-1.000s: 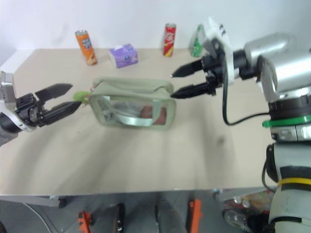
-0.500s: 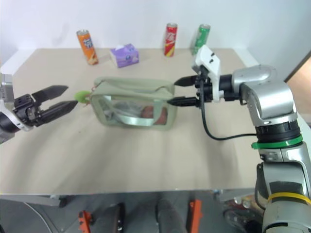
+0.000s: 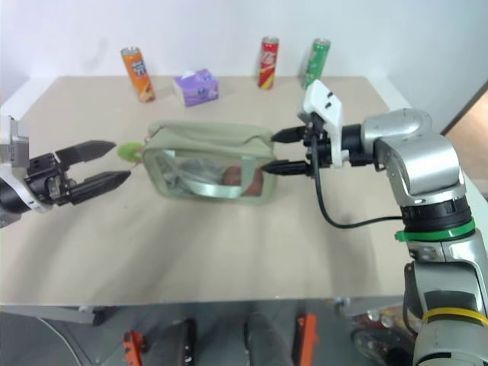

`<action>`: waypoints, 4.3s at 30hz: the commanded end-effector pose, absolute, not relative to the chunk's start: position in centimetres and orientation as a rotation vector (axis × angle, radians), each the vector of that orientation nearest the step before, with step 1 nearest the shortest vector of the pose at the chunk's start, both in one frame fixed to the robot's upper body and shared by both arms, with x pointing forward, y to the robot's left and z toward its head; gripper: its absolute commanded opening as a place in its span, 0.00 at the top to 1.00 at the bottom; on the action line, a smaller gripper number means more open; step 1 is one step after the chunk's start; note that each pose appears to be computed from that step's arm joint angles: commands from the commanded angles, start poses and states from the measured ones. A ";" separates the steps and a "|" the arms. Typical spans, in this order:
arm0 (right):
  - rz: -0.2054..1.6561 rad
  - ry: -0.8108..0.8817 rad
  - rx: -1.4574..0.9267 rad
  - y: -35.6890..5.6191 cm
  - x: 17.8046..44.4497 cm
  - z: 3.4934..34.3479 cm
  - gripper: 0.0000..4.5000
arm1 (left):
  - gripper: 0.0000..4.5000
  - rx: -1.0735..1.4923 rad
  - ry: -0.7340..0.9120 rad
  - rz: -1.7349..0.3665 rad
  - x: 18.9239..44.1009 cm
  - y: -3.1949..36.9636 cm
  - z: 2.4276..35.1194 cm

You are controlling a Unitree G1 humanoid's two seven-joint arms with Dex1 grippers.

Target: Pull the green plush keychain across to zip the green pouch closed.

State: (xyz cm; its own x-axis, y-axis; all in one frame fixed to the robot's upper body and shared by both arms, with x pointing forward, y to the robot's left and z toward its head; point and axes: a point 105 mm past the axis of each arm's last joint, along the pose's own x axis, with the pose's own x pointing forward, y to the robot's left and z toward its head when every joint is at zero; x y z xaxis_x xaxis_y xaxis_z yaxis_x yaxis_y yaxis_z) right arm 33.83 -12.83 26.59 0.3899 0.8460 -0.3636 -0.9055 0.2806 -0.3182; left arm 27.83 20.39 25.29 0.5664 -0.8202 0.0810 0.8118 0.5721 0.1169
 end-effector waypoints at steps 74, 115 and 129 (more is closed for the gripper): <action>1.125 0.135 -0.558 -13.3 32.7 25.6 1.00 | 0.55 -0.012 -0.067 -0.763 36.9 21.2 21.6; 1.096 0.144 -0.544 -13.7 32.4 25.5 1.00 | 0.98 0.340 -0.378 -1.357 36.9 3.0 31.5; 1.098 0.150 -0.539 -13.7 32.3 25.4 1.00 | 0.98 0.543 -0.334 -1.385 37.3 1.7 29.6</action>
State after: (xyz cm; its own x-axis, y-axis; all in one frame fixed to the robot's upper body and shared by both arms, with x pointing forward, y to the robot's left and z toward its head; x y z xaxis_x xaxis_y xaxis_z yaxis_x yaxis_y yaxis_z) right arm 32.77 -13.87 24.13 0.4543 0.7942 -0.4037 -0.8859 0.3547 -0.2991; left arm 37.83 2.27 27.46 0.1879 -0.9737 -0.1287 0.8605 0.1001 0.4995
